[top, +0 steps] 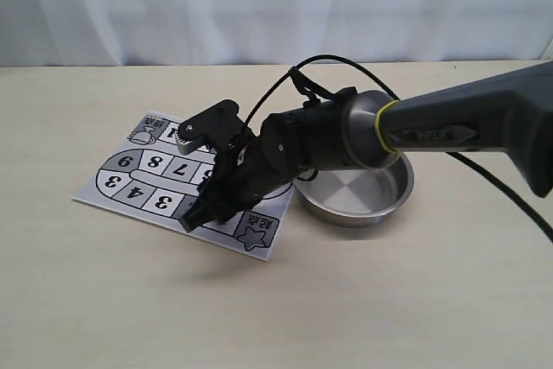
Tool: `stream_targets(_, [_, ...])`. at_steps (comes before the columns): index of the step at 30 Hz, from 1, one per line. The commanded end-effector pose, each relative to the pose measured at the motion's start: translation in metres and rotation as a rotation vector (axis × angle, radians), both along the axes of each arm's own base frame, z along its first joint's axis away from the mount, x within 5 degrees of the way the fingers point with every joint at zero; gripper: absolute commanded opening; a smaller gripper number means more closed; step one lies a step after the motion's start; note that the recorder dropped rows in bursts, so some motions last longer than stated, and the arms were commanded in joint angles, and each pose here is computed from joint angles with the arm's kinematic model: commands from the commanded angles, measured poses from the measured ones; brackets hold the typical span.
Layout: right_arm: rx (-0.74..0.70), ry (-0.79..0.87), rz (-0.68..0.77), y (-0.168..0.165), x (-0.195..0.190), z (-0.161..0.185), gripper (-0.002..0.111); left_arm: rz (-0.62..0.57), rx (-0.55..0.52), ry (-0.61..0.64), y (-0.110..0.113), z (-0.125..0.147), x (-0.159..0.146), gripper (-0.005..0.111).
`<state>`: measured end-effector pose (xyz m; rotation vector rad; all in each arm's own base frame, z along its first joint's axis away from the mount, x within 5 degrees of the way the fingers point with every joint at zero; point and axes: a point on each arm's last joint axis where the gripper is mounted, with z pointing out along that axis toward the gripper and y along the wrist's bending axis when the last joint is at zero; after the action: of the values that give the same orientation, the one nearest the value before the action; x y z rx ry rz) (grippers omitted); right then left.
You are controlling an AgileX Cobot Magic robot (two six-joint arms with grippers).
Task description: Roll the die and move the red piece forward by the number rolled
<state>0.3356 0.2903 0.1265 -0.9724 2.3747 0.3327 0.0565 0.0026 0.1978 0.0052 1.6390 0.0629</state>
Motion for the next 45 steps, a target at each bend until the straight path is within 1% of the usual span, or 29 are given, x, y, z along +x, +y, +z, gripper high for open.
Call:
stream_targets(1, [-0.015,0.014,0.006,0.001,0.0,-0.007,0.011,-0.001,-0.004,-0.012,0.0,0.002,0.0,0.0])
stream_targets(3, [-0.023,0.025,0.008,0.001,0.0,-0.009,0.019,-0.001,-0.004,-0.012,0.0,0.002,0.0,0.0])
stream_targets(7, [-0.026,0.03,0.009,0.0,-0.001,-0.01,0.042,-0.001,-0.004,-0.012,0.0,0.002,0.0,0.0])
stream_targets(10, [-0.026,0.03,0.009,0.0,-0.001,-0.01,0.054,-0.001,-0.004,-0.012,0.0,0.002,0.0,0.0])
stream_targets(19, [0.003,-0.01,-0.002,0.002,0.002,-0.004,0.07,-0.001,-0.004,-0.014,0.0,0.003,0.0,0.0])
stream_targets(24, [0.059,0.001,-0.069,-0.001,0.002,0.019,0.07,-0.001,-0.004,-0.014,0.0,0.003,0.0,0.0])
stream_targets(26, [0.071,0.042,-0.135,-0.014,0.007,0.029,0.07,-0.001,-0.004,-0.014,0.0,0.003,0.0,0.0])
stream_targets(27, [0.075,0.056,-0.162,-0.02,0.01,0.033,0.07,-0.001,-0.004,-0.014,0.0,0.003,0.0,0.0])
stream_targets(29, [0.066,0.084,-0.205,-0.037,0.017,0.038,0.063,-0.001,-0.004,-0.014,0.0,0.003,0.0,0.0])
stream_targets(31, [0.063,0.095,-0.242,-0.053,0.024,0.045,0.05,-0.001,-0.004,-0.014,0.0,0.003,0.0,0.0])
stream_targets(34, [0.083,0.064,-0.311,-0.082,0.038,0.061,0.029,-0.001,-0.004,-0.012,0.0,0.002,0.0,0.0])
stream_targets(37, [0.093,0.05,-0.365,-0.104,0.048,0.069,0.018,-0.001,-0.004,-0.012,0.0,0.002,0.0,0.0])
stream_targets(40, [0.084,0.068,-0.42,-0.127,0.056,0.068,0.006,-0.001,-0.004,-0.012,0.0,0.002,0.0,0.0])
stream_targets(41, [0.08,0.076,-0.435,-0.134,0.058,0.068,0.004,-0.001,-0.004,-0.012,0.0,0.002,0.0,0.0])
stream_targets(45, [0.058,0.114,-0.506,-0.168,0.066,0.066,0.004,-0.001,-0.004,-0.012,0.0,0.002,0.0,0.0])
